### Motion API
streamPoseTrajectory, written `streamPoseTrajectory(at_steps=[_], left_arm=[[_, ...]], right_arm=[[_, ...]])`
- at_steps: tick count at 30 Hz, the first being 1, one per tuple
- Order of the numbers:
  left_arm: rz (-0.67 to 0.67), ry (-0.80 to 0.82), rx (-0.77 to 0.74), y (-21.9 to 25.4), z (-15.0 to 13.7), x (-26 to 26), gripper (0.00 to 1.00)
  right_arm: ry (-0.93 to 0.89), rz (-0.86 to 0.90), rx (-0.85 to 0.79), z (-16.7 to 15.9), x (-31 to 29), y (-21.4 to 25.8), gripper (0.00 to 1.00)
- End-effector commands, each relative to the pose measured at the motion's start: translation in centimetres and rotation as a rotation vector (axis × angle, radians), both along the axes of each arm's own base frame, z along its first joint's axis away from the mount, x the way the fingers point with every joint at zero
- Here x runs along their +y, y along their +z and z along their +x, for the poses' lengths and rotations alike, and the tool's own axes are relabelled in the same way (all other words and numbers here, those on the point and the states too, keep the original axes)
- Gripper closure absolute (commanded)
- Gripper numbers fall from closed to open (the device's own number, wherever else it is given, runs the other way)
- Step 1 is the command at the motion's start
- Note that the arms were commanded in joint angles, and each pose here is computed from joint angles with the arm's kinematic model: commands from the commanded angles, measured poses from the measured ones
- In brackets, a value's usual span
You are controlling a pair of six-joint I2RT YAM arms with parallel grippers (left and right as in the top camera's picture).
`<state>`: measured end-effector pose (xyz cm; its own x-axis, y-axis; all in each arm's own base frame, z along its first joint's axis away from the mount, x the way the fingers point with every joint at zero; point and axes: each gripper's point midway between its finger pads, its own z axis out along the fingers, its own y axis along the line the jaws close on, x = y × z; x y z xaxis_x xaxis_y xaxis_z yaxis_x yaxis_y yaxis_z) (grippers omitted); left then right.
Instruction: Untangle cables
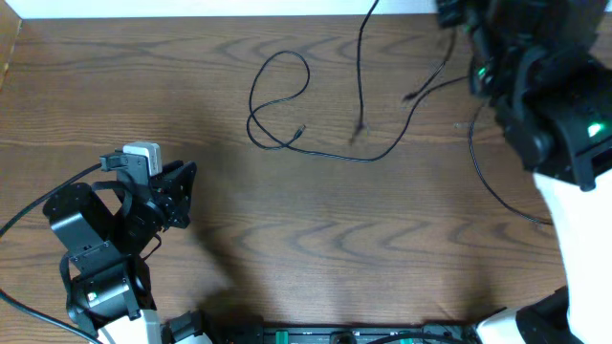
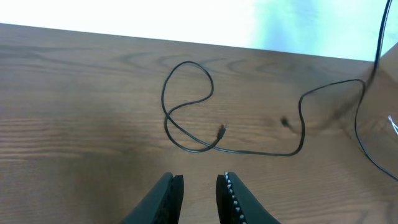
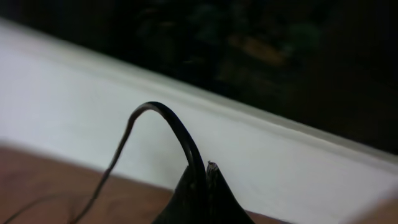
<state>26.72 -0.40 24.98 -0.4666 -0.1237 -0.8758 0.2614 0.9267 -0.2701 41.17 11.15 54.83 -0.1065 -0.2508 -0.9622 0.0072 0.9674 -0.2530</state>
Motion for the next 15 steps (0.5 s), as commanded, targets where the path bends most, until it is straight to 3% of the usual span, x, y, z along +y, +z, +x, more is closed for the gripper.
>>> streamPoseTrajectory(at_steps=[1, 5, 15], left_arm=[[0.004, 0.008, -0.004, 0.2, 0.0, 0.2, 0.76], [0.004, 0.008, -0.004, 0.2, 0.0, 0.2, 0.76], [0.004, 0.008, -0.004, 0.2, 0.0, 0.2, 0.76]], right_arm=[[-0.248, 0.102, -0.055, 0.7, -6.8, 0.9, 0.99], [-0.41, 0.18, -0.092, 1.7, -13.4, 0.8, 0.99], [-0.75, 0.155, -0.014, 2.3, -28.2, -3.5, 0.99]])
